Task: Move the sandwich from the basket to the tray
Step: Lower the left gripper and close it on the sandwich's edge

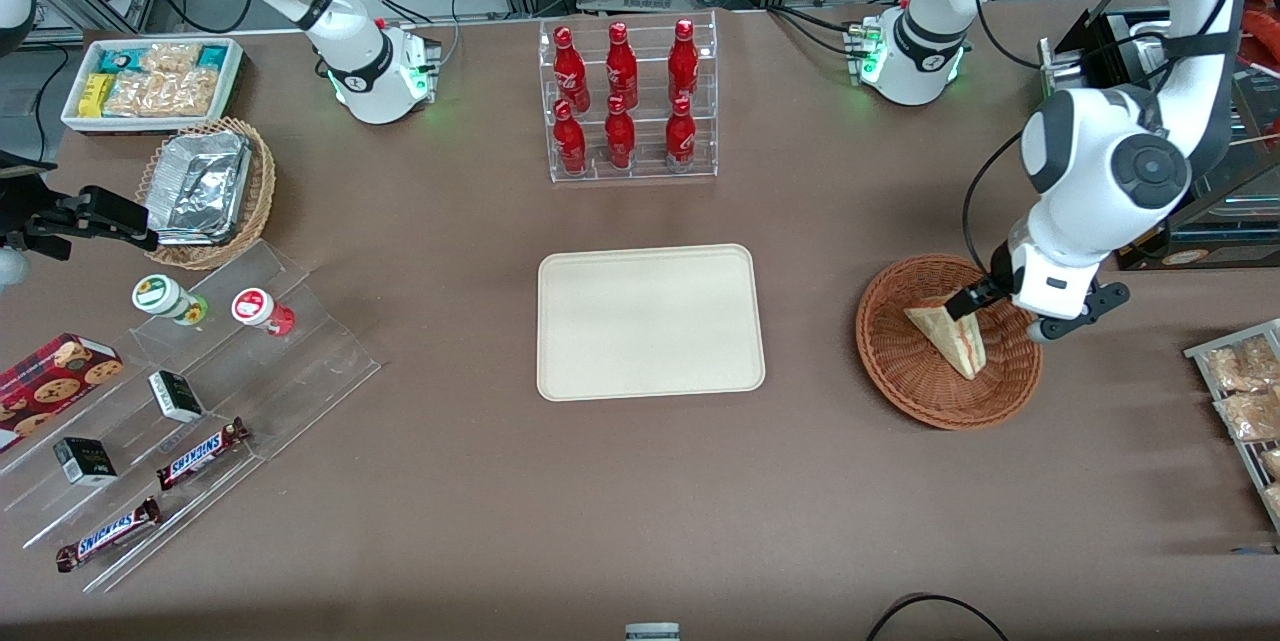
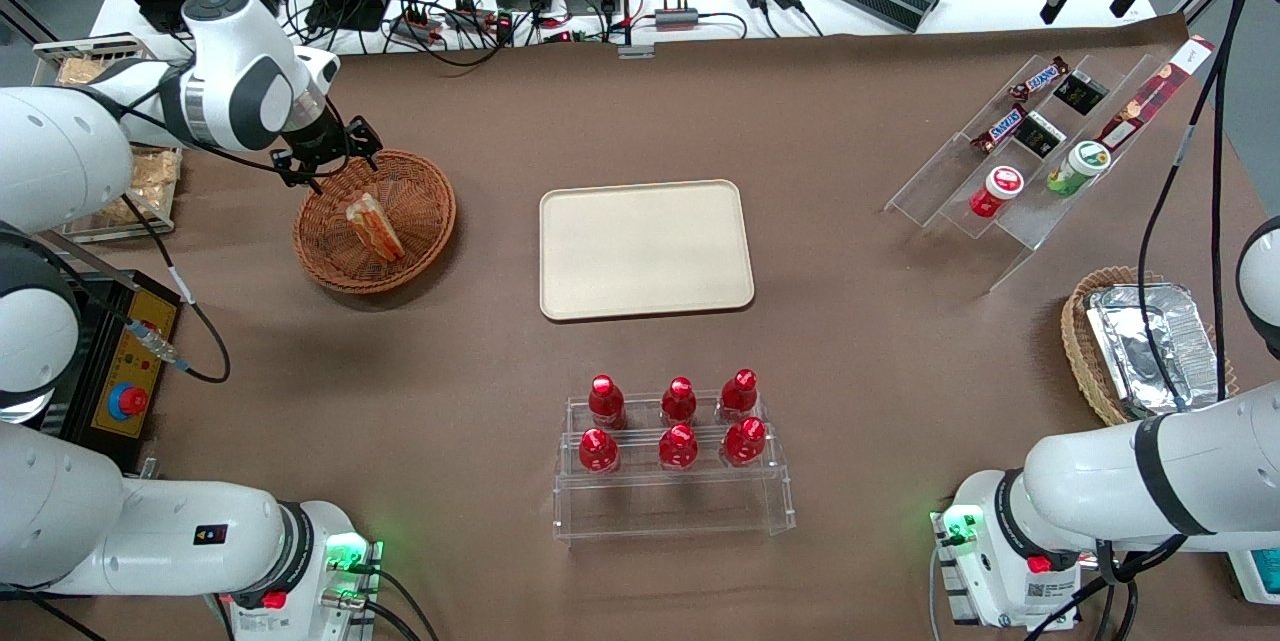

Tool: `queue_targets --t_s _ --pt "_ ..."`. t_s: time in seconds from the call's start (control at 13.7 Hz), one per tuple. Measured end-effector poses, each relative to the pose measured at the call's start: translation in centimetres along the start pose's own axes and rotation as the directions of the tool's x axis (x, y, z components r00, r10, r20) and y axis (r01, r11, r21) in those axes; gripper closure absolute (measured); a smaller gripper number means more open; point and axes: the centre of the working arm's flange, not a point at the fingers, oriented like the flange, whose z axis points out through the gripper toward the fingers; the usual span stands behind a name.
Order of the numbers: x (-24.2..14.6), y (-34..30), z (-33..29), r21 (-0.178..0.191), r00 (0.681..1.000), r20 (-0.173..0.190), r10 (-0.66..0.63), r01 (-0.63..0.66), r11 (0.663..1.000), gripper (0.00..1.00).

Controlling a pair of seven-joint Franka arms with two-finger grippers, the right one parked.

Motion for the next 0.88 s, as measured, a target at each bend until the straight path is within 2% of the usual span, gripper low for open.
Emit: queue_targets --t_s 0.15,0.29,0.51,0.88 --pt "-0.2 0.7 1.3 0.015 0.999 -0.013 -0.05 0.05 0.999 0.0" --pt "-0.3 0.9 2.2 0.02 0.998 -0.01 -0.064 0.064 0.998 0.0" --pt "-0.6 0.8 3.7 0.001 0.998 -0.026 -0.064 0.064 0.998 0.0" --pt "-1.4 0.3 5.9 0.021 0.998 -0.006 -0.056 0.056 0.998 0.0"
